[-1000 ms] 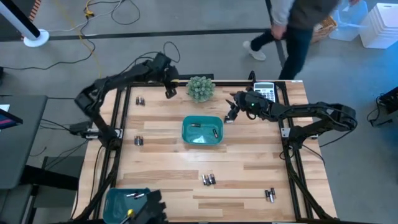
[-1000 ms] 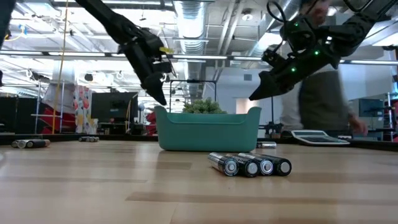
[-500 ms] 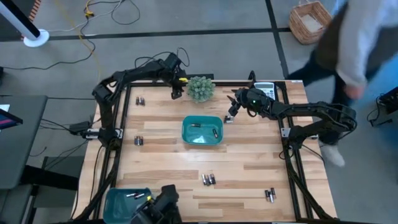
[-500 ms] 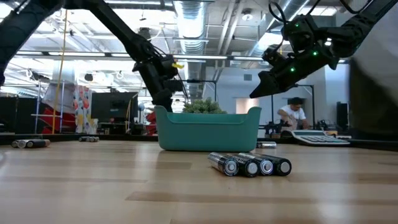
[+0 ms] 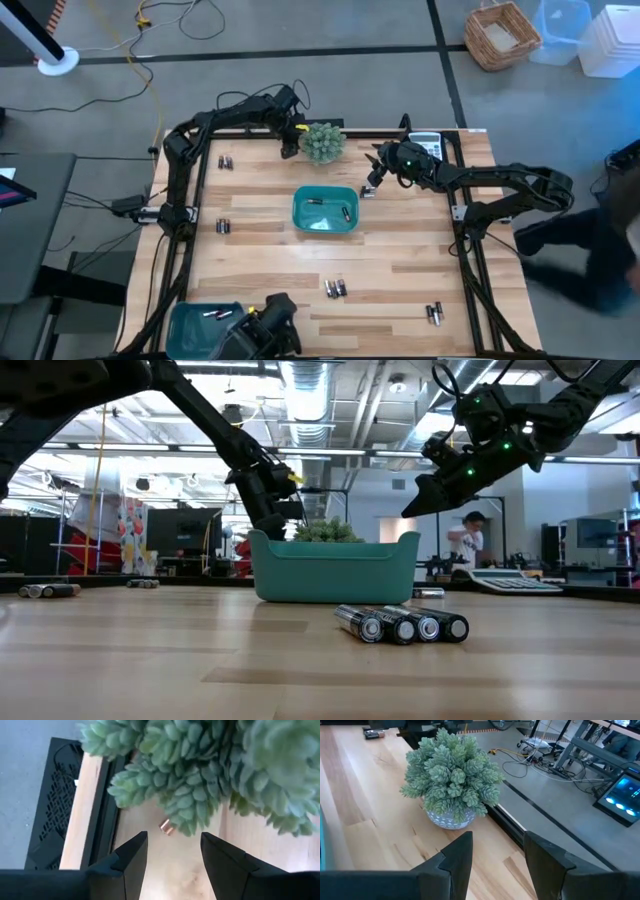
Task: Sort batteries
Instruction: Put the silver battery into the blue bin
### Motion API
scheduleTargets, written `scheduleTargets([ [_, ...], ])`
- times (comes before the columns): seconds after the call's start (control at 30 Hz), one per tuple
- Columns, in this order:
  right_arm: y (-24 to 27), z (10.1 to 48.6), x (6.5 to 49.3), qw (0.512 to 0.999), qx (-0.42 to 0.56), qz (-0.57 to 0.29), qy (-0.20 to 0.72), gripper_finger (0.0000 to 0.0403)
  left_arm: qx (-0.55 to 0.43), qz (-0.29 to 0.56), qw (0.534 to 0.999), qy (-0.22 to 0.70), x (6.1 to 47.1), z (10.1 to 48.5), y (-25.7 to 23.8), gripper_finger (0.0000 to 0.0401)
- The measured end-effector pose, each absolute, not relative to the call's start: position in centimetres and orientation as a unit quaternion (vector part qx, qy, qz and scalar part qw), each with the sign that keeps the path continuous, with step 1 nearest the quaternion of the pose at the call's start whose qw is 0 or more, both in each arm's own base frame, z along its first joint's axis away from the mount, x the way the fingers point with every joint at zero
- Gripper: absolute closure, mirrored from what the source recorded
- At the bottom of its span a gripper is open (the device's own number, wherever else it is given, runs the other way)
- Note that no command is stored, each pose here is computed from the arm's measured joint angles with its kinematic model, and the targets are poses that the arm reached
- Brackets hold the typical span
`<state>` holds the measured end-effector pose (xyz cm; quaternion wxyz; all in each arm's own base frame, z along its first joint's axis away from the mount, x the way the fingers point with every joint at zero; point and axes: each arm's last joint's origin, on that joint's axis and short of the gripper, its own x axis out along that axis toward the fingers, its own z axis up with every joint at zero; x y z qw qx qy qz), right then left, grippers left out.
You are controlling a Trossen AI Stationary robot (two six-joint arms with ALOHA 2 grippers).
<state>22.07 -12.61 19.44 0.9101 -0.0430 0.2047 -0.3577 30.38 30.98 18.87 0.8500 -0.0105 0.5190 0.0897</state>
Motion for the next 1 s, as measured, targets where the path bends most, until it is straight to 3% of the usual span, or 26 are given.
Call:
scheduleTargets([
  [0.2, -12.2, 18.8, 22.1, 0.928, -0.003, -0.297, 0.226, 0.0210, -0.015, 0.085, 0.847, 0.525, 30.4, 18.8, 30.7, 0.0222],
  [0.5, -10.6, 16.8, 21.5, 0.906, 0.025, -0.256, 0.336, 0.0210, -0.016, 0.085, 0.846, 0.526, 30.4, 18.8, 30.7, 0.0222],
  [1.0, -11.5, 15.7, 20.0, 0.889, 0.039, -0.206, 0.407, 0.0210, -0.022, 0.088, 0.845, 0.527, 30.3, 18.8, 30.7, 0.0222],
])
